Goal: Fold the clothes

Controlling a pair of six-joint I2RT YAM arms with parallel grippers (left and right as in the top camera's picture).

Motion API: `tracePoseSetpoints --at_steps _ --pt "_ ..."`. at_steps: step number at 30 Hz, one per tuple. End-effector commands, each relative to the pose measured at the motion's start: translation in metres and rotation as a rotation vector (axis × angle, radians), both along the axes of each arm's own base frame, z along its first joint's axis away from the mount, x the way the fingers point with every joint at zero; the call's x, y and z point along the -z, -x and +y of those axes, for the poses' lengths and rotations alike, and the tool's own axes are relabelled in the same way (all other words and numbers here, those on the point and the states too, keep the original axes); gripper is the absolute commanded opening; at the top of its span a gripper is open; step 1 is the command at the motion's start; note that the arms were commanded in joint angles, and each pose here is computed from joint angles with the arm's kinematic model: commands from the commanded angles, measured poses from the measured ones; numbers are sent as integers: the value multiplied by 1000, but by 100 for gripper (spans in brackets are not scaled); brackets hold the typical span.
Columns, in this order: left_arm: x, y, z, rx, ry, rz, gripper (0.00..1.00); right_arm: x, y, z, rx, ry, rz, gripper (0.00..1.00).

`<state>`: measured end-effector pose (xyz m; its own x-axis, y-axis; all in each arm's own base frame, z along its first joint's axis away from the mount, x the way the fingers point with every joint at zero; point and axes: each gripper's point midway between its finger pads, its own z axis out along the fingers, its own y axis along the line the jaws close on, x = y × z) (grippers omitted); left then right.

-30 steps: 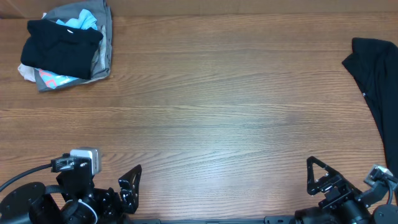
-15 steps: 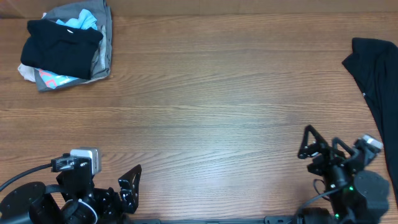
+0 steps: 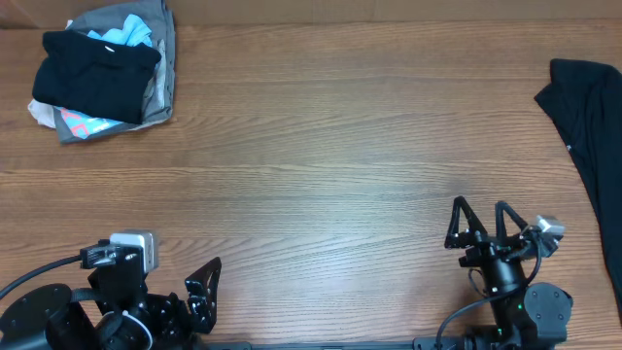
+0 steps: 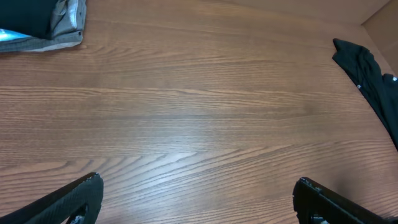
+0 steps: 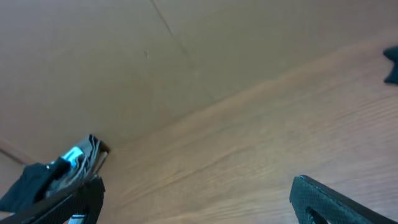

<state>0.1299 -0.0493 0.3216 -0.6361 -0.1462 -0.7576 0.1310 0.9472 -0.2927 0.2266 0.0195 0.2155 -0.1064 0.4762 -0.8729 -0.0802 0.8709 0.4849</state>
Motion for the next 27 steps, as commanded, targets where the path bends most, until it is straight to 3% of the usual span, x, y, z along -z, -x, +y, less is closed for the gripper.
tracePoseSetpoints --at_steps 1,14,23,27 --pt "-2 1 1 2 -18 -16 100 3 -3 1 -8 49 -38 100" --pt "-2 1 1 2 -19 -16 100 17 -17 3 -10 168 -171 100" --pt "-2 1 1 2 -18 -15 100 20 -19 -13 88 164 -150 100" --pt "-2 1 1 2 -19 -16 100 43 -20 -16 97 164 -55 100"
